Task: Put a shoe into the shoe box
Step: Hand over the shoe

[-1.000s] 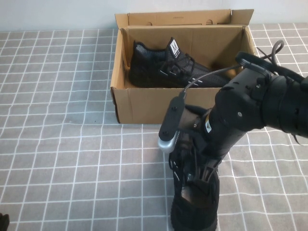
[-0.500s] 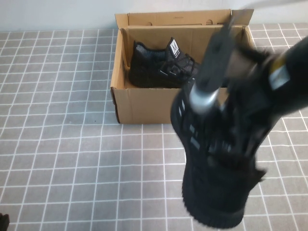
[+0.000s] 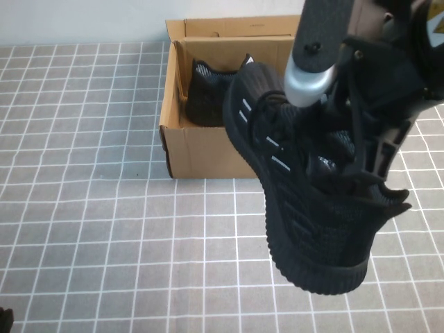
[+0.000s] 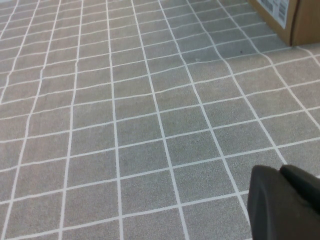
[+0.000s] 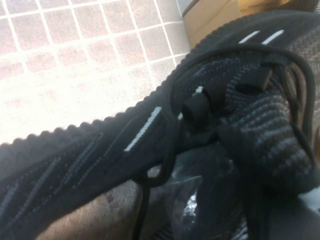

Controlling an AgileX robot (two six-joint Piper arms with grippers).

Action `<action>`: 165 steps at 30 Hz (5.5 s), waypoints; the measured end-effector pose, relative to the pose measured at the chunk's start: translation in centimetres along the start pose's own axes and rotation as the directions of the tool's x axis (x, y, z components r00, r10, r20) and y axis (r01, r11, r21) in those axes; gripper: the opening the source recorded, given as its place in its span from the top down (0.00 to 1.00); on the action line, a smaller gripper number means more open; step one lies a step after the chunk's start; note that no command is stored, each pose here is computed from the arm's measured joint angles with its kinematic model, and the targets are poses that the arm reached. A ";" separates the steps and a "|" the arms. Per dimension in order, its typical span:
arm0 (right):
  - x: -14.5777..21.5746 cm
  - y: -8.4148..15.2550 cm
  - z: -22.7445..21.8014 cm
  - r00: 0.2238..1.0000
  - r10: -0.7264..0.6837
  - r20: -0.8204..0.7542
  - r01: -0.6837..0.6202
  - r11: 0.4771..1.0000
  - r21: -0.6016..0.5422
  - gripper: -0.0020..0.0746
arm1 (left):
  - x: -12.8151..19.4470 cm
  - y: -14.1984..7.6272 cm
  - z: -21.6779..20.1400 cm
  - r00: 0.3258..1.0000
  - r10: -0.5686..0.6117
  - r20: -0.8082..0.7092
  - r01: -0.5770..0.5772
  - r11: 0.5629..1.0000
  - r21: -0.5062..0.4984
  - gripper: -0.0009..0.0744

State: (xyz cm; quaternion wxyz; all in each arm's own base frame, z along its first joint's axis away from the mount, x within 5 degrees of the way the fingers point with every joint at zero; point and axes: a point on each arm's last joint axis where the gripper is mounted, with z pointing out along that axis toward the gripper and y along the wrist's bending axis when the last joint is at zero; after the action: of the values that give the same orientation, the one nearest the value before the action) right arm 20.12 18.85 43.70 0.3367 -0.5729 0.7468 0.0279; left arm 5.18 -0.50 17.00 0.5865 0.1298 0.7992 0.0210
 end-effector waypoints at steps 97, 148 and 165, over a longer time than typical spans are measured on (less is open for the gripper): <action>2.1 -12.2 5.9 0.919 -0.300 0.256 0.334 0.938 -0.098 0.96 | -33.1 -6.7 19.3 0.891 0.378 0.251 -0.378 0.312 0.872 0.70; 0.0 -9.5 7.1 0.833 -0.490 0.257 0.531 0.839 -0.122 0.96 | -29.3 -12.6 25.9 0.855 0.454 0.249 -0.351 0.155 0.923 0.33; 0.0 -9.6 7.1 0.862 -0.446 0.243 0.484 0.865 -0.131 0.96 | -29.3 -12.7 25.8 0.863 0.444 0.242 -0.337 0.149 0.929 0.93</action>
State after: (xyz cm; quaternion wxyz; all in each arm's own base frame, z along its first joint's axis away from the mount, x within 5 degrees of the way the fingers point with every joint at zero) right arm 31.83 18.59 41.48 0.3526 -0.7598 0.5411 0.0745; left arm 35.31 -22.65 33.95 0.3251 0.6549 0.6100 -0.3055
